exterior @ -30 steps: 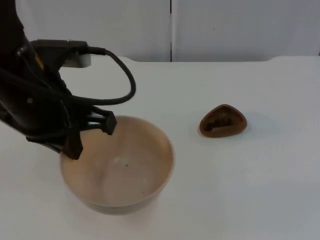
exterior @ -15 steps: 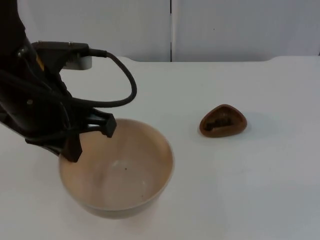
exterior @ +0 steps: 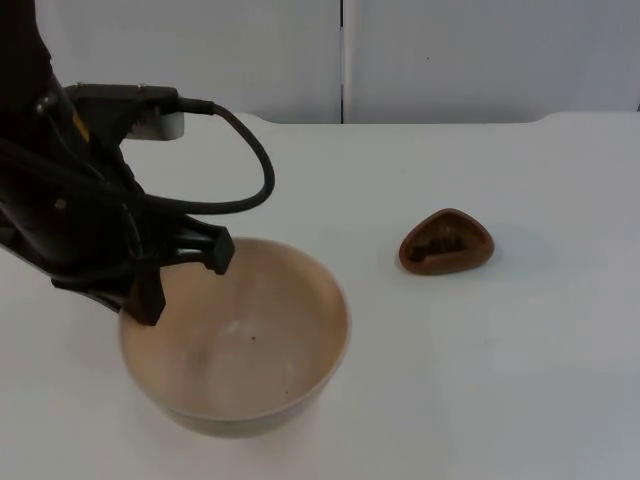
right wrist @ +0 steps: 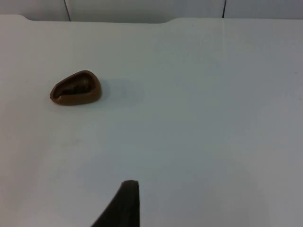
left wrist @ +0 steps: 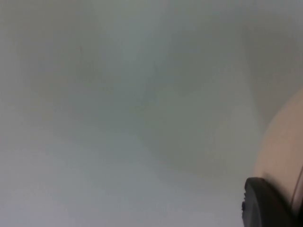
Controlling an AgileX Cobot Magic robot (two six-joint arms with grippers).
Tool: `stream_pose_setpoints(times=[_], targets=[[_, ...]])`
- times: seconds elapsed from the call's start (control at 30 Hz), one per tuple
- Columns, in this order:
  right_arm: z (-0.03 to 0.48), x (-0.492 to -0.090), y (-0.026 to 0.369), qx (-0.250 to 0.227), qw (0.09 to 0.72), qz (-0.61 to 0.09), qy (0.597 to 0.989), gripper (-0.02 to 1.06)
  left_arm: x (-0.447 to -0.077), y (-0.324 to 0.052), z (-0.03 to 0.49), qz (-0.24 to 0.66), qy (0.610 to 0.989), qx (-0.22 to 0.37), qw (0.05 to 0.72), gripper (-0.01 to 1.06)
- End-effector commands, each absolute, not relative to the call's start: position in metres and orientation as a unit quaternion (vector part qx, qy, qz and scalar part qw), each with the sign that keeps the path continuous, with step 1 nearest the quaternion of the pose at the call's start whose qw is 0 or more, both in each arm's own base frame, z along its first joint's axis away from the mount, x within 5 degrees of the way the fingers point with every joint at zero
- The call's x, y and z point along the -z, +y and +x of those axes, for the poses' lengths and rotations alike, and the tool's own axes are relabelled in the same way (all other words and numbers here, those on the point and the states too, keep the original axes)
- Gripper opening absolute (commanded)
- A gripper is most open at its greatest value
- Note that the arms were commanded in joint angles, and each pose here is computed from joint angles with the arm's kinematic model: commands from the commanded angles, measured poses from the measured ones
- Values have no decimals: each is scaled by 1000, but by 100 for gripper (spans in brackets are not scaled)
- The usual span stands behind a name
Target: Pick up the bowl with the left hand and pour the coffee beans from the cup into the bowl with the right hand.
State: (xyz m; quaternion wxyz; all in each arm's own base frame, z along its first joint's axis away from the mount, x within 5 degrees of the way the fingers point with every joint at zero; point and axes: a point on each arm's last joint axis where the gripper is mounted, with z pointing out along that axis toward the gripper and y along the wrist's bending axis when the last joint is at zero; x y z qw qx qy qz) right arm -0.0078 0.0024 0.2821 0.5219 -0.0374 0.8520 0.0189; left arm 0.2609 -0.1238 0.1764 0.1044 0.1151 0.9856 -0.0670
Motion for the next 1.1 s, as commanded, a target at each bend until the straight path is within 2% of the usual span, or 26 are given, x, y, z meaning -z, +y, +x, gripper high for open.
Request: stream_pose_setpoints(times=[0.0,0.2,0.43,0.57,0.7,1.07], targets=[[-8,-281,3,-21,522,-35,852,105,-180,-126,260,108,985,75,108,0],[-7,-282,3,-22,525,-35,850,105,-180,-126,260,106,986,77,108,0],[21,-311,6,-27,513,-44,857,105,-180,-127,261,103,985,81,116,0],[50,-331,7,-27,509,-41,860,105,-181,-127,262,103,984,82,120,0],[92,-349,8,-24,476,-44,878,105,-181,-127,262,102,984,82,120,0],[182,-368,14,-27,409,-56,911,105,-181,-128,263,97,983,89,125,0]])
